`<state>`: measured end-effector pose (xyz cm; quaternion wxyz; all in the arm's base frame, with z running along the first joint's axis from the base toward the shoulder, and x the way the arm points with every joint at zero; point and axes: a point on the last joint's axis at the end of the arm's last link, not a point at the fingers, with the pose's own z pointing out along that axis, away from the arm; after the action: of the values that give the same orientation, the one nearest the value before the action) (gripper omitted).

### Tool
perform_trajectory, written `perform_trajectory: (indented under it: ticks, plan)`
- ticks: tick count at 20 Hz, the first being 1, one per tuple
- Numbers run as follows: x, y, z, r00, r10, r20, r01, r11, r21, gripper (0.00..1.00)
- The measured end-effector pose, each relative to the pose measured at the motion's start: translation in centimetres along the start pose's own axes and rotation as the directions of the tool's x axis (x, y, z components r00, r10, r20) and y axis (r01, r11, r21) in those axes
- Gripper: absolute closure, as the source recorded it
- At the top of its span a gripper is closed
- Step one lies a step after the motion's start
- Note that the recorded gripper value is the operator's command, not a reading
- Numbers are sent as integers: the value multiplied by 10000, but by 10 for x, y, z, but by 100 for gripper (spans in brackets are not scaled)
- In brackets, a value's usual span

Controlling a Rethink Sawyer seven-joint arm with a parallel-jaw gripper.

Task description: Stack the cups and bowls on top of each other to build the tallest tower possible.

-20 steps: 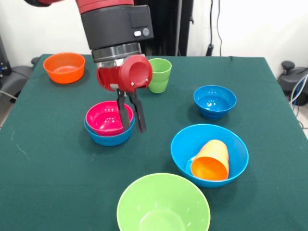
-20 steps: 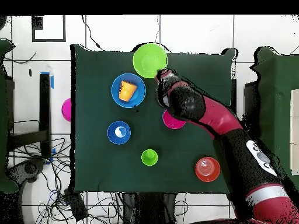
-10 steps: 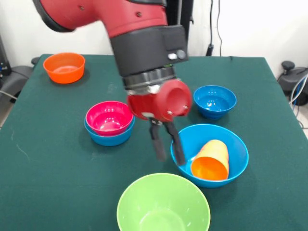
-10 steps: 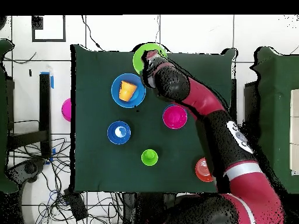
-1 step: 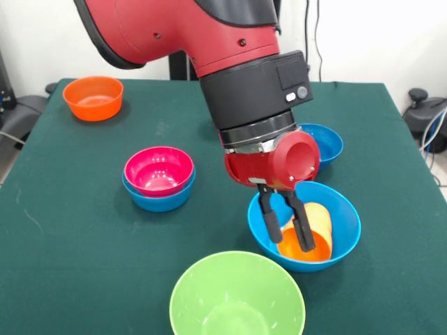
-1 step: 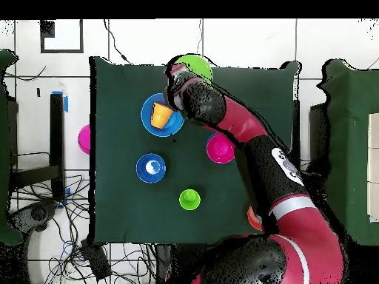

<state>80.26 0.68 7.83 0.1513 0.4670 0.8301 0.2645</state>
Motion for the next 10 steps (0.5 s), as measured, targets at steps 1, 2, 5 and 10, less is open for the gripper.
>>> perform_trajectory:
  ticks: [1, 2, 5, 10]
  plan:
    - [1, 1, 1, 10000, 18, -27, -18, 10000, -20, 0]
    - [2, 2, 1, 10000, 24, -40, -24, 10000, -34, 0]
    - [4, 4, 1, 10000, 41, -79, -42, 10000, -77, 0]
    - [7, 2, -1, 9998, 87, -155, -87, 10000, -25, 0]
